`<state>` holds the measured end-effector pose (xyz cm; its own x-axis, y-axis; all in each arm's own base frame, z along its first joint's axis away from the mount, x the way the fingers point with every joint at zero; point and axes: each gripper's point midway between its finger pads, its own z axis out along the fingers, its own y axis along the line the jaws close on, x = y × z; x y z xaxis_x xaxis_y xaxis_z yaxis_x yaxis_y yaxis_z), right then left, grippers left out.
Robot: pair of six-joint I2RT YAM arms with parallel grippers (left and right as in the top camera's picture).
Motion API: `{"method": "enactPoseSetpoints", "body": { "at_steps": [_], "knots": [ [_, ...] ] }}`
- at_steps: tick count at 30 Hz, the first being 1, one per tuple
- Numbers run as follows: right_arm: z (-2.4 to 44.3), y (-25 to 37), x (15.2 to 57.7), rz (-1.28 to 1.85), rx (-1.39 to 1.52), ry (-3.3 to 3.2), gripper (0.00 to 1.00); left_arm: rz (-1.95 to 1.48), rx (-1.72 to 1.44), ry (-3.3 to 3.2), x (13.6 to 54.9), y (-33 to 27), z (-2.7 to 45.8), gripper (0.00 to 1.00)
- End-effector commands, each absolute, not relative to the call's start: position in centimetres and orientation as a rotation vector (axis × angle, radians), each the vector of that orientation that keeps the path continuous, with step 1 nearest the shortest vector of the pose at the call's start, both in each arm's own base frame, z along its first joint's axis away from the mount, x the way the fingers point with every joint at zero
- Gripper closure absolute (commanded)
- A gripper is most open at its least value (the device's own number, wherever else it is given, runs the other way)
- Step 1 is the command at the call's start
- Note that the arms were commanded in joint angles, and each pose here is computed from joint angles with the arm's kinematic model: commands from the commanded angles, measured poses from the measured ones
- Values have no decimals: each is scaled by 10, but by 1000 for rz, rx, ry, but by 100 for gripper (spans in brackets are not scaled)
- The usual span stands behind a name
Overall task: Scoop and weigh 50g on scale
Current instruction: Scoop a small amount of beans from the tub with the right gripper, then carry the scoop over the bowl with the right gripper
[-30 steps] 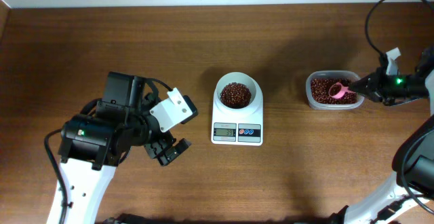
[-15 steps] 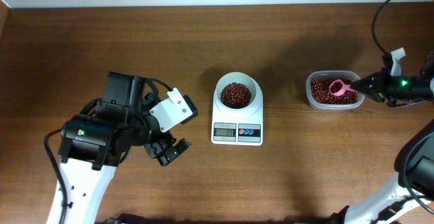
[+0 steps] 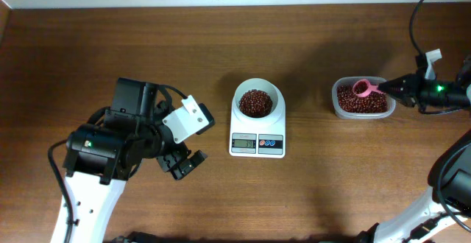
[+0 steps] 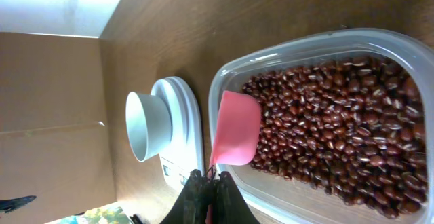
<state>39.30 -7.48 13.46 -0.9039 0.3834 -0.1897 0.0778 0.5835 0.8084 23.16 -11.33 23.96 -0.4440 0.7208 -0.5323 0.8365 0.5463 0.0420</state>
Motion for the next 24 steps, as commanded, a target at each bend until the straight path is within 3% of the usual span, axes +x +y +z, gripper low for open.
{"method": "enactPoseSetpoints", "body": {
  "at_steps": [1,11,24],
  "knots": [
    [147,-70,396,1319,354,2387,96,-322,1272,2273,231,-115,240,1],
    [169,-45,407,1457,279,2269,96,-322,1272,2273,231,-115,240,1],
    [188,111,410,1740,-108,2295,96,-322,1272,2273,231,-115,240,1]
  ]
}}
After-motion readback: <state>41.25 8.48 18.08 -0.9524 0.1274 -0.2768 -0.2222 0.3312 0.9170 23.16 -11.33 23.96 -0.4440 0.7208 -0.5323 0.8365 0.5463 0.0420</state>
